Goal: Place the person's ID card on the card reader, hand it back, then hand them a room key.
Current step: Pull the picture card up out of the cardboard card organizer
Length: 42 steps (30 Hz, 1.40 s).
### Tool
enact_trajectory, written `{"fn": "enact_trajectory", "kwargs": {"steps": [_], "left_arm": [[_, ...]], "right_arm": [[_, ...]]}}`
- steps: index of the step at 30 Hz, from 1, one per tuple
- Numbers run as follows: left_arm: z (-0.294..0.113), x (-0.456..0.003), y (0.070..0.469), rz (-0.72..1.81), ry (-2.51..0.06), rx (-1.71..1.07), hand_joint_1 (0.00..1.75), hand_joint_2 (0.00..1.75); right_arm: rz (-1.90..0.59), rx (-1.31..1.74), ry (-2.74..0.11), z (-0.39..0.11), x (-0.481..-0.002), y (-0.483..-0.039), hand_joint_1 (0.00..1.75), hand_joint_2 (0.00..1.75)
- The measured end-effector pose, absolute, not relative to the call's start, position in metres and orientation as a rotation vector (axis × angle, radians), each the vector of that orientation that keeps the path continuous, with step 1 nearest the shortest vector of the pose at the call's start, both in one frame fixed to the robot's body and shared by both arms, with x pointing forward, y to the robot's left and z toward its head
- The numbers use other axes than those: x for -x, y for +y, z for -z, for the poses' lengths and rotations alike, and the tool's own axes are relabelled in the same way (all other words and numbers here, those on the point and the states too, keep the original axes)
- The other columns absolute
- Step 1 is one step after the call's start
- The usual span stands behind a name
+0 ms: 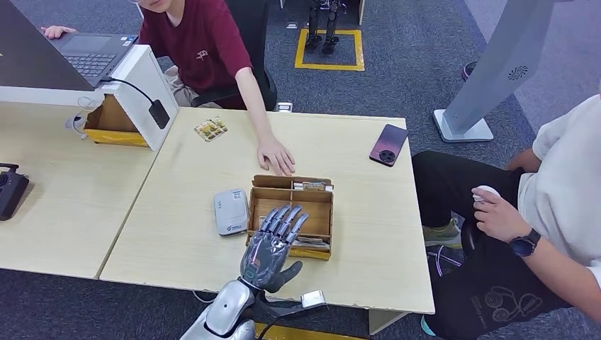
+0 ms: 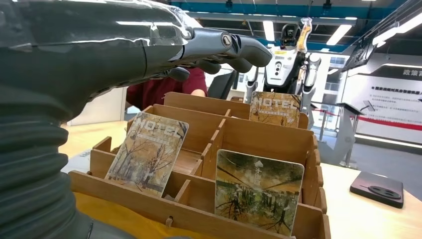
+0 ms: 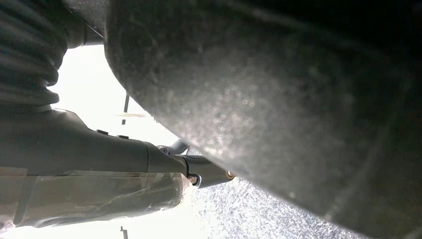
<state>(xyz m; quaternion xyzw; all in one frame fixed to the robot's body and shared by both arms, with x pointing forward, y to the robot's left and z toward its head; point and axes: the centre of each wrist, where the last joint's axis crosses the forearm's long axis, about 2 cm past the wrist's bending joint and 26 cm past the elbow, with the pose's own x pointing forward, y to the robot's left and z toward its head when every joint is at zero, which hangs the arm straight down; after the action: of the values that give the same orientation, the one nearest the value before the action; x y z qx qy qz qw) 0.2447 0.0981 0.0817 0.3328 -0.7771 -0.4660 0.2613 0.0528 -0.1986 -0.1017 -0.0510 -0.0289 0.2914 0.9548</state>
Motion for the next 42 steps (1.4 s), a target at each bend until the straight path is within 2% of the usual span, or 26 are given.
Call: {"fn": "enact_trajectory", "kwargs": {"steps": [42], "left_arm": [[-0.078,-0.247,0.082,1.282,-2.124,-0.793,0.00,1.75]], "right_arm": [[-0.610,0.107,-0.053,0.101,-0.055,-0.196,0.00,1.75]]}}
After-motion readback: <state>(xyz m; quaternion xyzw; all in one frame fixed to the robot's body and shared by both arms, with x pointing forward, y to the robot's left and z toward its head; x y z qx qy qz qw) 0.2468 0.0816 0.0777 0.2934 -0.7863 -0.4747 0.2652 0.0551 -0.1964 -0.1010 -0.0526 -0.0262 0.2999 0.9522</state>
